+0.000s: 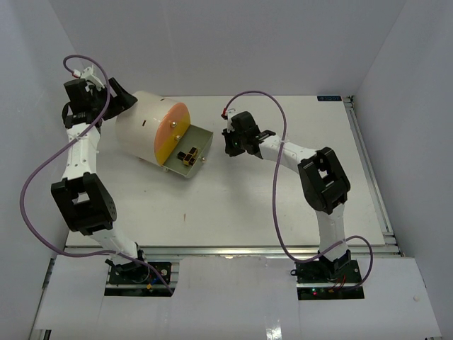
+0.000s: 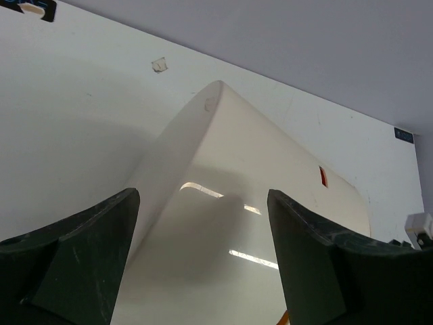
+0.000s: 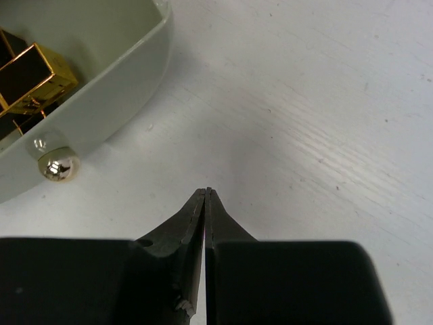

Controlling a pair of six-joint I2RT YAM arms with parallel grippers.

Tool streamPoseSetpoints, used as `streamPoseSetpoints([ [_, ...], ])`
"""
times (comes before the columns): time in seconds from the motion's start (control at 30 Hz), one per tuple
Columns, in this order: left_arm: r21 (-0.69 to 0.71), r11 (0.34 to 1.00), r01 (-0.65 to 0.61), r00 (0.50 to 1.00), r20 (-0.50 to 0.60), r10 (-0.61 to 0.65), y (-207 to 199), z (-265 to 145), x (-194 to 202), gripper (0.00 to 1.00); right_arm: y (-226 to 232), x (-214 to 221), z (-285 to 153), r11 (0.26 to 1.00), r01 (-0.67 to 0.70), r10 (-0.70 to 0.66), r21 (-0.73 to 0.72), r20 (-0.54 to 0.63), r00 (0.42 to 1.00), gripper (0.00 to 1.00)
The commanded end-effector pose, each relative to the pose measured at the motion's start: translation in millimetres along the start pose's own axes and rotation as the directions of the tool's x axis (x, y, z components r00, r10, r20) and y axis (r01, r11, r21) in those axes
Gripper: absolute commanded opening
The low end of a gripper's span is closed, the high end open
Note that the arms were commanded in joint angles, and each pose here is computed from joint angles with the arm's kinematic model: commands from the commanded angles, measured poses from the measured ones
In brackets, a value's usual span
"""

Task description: Organize the makeup

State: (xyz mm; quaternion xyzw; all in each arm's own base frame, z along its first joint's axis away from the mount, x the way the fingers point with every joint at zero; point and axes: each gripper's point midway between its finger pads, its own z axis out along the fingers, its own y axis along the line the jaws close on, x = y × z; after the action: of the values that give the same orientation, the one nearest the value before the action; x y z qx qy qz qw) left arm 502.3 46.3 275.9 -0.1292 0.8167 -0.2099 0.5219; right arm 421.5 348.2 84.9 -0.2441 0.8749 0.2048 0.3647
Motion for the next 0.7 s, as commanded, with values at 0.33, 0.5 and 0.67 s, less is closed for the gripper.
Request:
streamPoseSetpoints([
  [0.33,0.211,0.976,0.044,0.992,-0.126,-0.018,-25,-3,55,0.86,78,-35,48,0.934,-0.203,0.201,-0.294,-0.038,0.979,0.08],
  [0.5,0.226,0.972,0.071,0.987,-0.157,-0.035,-22,-2,71,0.85,100,-62,65,0.886,-0.239,0.255,-0.398,-0.013,0.967,0.08],
  [0.67,0.222,0.972,0.075,0.986,-0.163,-0.039,-19,0,75,0.85,121,-83,67,0.84,-0.226,0.277,-0.493,0.032,0.96,0.08],
])
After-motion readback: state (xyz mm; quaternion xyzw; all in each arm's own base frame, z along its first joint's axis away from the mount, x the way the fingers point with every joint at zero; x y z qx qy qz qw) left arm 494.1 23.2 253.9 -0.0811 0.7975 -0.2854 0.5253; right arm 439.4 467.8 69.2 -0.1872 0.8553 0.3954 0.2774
